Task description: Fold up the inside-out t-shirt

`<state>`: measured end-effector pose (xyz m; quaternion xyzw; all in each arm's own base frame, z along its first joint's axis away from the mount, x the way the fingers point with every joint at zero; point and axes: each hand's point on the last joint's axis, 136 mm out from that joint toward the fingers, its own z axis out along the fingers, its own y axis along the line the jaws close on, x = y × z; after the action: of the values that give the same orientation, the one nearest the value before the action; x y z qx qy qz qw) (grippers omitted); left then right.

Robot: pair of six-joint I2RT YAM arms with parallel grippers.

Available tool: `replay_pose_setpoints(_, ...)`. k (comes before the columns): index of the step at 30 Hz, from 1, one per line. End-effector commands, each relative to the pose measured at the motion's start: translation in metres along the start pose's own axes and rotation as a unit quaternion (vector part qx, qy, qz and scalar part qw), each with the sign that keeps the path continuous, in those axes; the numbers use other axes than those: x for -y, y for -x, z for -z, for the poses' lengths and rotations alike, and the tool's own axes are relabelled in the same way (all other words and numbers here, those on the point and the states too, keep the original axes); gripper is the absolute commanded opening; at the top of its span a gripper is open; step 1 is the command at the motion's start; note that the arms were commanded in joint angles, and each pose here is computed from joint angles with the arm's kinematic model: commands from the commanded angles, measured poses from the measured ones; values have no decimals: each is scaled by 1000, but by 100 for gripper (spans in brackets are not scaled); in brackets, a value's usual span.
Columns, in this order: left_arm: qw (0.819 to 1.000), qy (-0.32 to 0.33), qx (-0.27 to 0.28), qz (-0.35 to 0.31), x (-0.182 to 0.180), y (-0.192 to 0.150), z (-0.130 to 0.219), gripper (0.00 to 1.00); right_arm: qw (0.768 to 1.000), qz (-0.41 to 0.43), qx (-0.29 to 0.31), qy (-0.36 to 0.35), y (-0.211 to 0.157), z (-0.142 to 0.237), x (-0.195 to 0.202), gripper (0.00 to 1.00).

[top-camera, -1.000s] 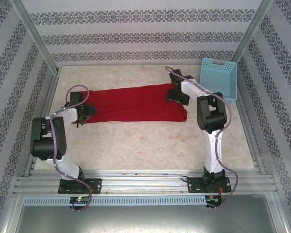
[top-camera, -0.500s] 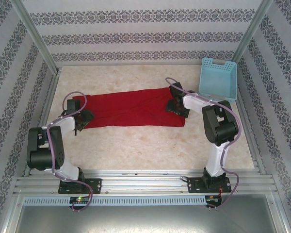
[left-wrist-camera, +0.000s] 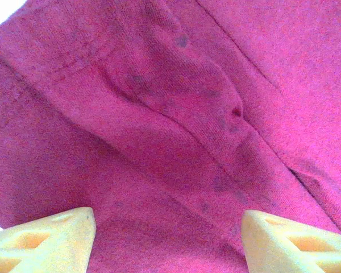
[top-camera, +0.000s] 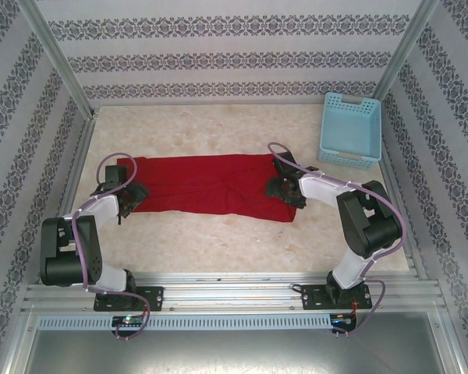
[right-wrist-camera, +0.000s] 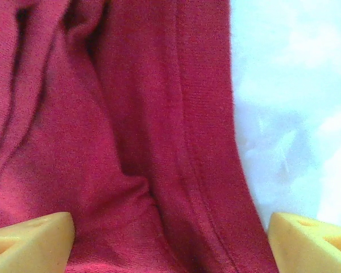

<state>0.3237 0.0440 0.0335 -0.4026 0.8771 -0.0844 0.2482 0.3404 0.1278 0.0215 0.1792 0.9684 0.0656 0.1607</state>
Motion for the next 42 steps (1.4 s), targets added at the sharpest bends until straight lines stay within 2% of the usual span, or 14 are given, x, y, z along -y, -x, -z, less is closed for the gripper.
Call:
replay_pose_setpoints(1, 1000, 22, 4, -3, -12, 2, 5, 69, 999, 20, -13, 23, 18, -2, -24, 90)
replay_pose_setpoints(7, 1000, 11, 3, -2, -10, -1, 5, 69, 997, 10, -39, -70, 9, -33, 5, 90)
replay_pose_setpoints(12, 1000, 2, 12, -2, -9, -1, 8, 69, 994, 11, -36, -101, 0, -40, 20, 91)
replay_pose_setpoints(14, 1000, 5, 13, -2, -10, 0, 8, 69, 994, 13, -42, -98, -5, -42, 18, 88)
replay_pose_setpoints(19, 1000, 7, 14, 3, -13, -2, 9, 69, 995, 30, -57, -76, -19, -51, -1, 63)
replay_pose_setpoints(25, 1000, -1, 3, 4, -15, -11, 10, 69, 998, 30, -53, -35, -22, -48, -13, 25)
replay_pose_setpoints(27, 1000, -9, -5, 5, -14, -17, 10, 69, 999, 26, -42, -20, -16, -38, -10, 11)
replay_pose_setpoints(30, 1000, -14, -7, -1, -14, -26, 13, 68, 1000, 10, -18, -13, -2, -15, 8, 0)
replay_pose_setpoints(36, 999, -24, -10, -33, -7, -55, 25, 69, 997, 19, 48, -53, 31, 44, 56, 0)
replay_pose_setpoints(42, 993, -40, 0, -107, 20, -92, 47, 70, 986, 91, 103, -95, 60, 103, 58, 0)
